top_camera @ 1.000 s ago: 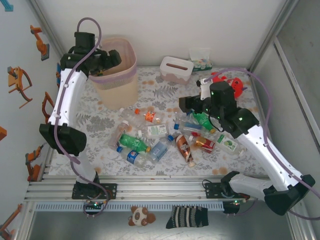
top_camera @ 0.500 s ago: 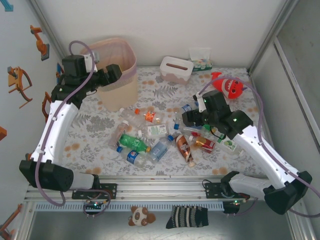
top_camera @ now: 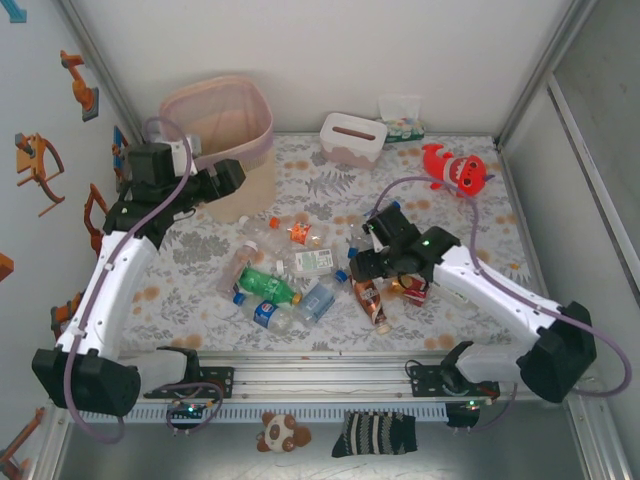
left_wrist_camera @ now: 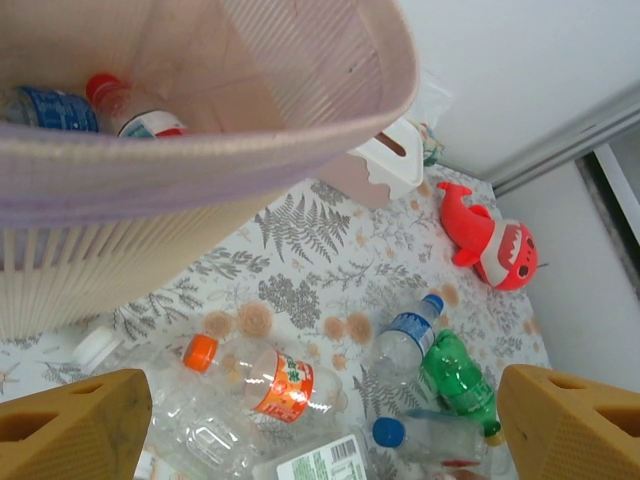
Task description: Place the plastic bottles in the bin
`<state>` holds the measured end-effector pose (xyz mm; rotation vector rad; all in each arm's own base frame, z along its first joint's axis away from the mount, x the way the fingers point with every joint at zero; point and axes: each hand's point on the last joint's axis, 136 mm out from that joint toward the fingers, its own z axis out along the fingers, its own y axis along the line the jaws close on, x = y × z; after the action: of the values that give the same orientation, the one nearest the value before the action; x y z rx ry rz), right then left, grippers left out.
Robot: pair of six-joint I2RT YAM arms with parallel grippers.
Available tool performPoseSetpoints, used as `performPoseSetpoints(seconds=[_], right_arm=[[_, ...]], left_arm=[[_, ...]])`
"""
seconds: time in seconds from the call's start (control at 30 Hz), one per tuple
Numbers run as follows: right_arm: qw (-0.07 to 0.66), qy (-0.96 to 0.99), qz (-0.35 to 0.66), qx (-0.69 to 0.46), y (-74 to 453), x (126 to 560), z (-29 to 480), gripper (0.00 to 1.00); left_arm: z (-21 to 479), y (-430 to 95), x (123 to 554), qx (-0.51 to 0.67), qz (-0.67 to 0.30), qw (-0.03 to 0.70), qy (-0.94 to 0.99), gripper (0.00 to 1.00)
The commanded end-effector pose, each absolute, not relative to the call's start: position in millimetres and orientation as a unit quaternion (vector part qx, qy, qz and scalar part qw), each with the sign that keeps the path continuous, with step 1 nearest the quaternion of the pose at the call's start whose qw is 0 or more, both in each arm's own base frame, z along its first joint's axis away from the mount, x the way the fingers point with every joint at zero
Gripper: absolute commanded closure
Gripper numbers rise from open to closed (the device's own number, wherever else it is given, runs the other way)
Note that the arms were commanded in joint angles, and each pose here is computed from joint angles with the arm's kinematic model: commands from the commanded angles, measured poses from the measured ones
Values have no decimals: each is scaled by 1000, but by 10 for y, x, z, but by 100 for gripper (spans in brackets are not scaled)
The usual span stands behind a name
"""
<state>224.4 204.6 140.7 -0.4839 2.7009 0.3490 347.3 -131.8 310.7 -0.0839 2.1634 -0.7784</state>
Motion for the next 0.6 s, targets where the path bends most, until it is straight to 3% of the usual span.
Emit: performPoseSetpoints(seconds=[0.0,0.57], right_arm=[[157,967,106,-169,2086,2172,1182,24],[122,969,41,-209,2091,2208,612,27]], left_arm=[[3179,-1304,3341,-33,-320,415,851,11],[3083,-1258,3012,-39,-329,413,849,11]])
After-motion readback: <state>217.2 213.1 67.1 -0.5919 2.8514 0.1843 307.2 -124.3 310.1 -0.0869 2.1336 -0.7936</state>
